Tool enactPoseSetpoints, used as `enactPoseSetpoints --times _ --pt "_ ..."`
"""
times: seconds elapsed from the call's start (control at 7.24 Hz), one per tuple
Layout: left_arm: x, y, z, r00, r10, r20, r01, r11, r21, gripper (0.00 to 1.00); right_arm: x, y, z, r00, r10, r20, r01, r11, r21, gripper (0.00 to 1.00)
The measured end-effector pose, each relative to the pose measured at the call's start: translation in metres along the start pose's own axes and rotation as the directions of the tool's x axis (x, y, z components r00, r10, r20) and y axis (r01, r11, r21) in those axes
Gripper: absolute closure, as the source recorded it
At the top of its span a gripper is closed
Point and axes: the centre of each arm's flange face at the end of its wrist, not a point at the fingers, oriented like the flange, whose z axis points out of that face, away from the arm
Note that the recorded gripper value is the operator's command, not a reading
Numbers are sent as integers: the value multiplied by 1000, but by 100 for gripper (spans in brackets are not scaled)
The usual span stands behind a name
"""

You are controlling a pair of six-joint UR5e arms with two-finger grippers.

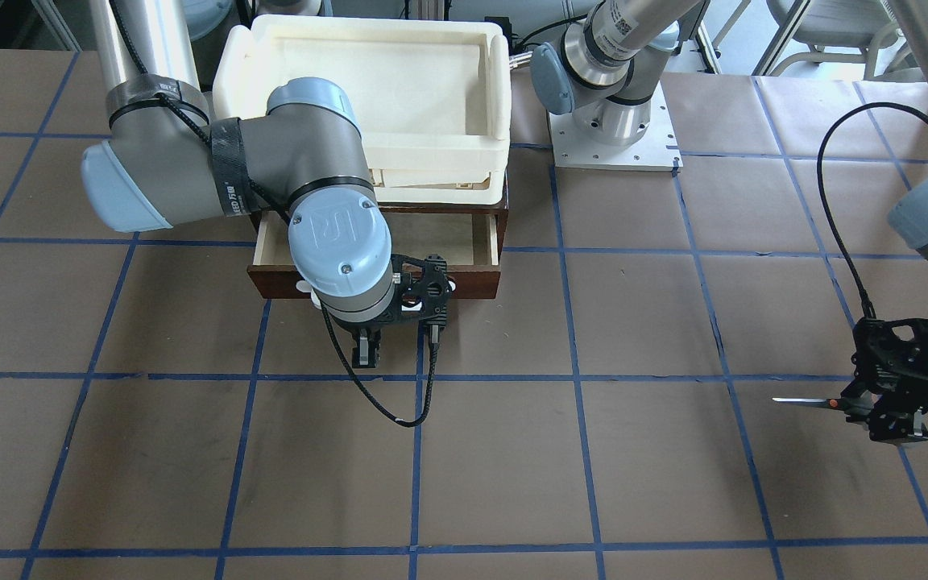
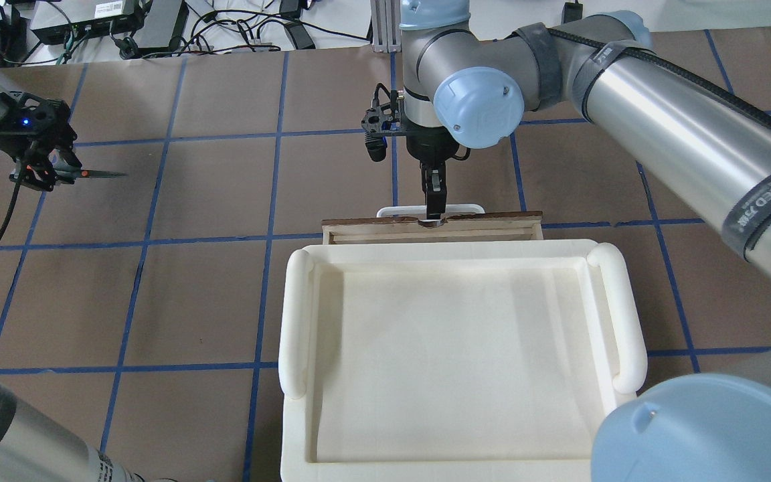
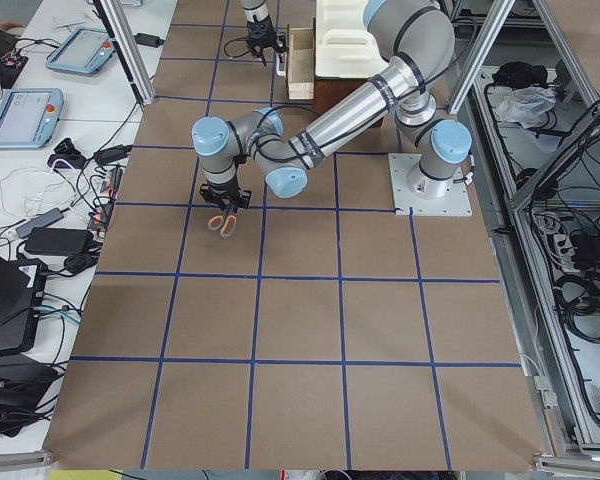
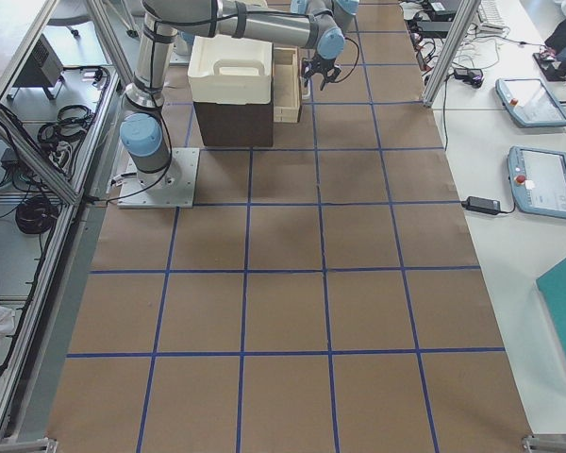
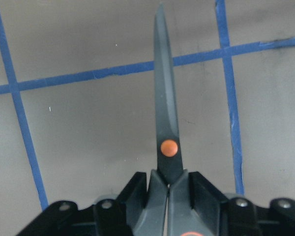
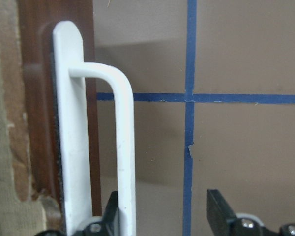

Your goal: Place scissors in drawer with both arms

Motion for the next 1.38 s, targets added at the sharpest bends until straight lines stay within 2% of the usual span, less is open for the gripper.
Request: enactPoseSetpoints --times 0.69,1.38 --pt "3 -5 -2 1000 -1 -3 1 1000 21 88 32 15 -1 1000 26 -19 -25 1000 14 35" --pt "1 -5 -1 1000 -2 -1 2 1000 23 88 51 12 1 998 12 -55 -10 1000 23 35"
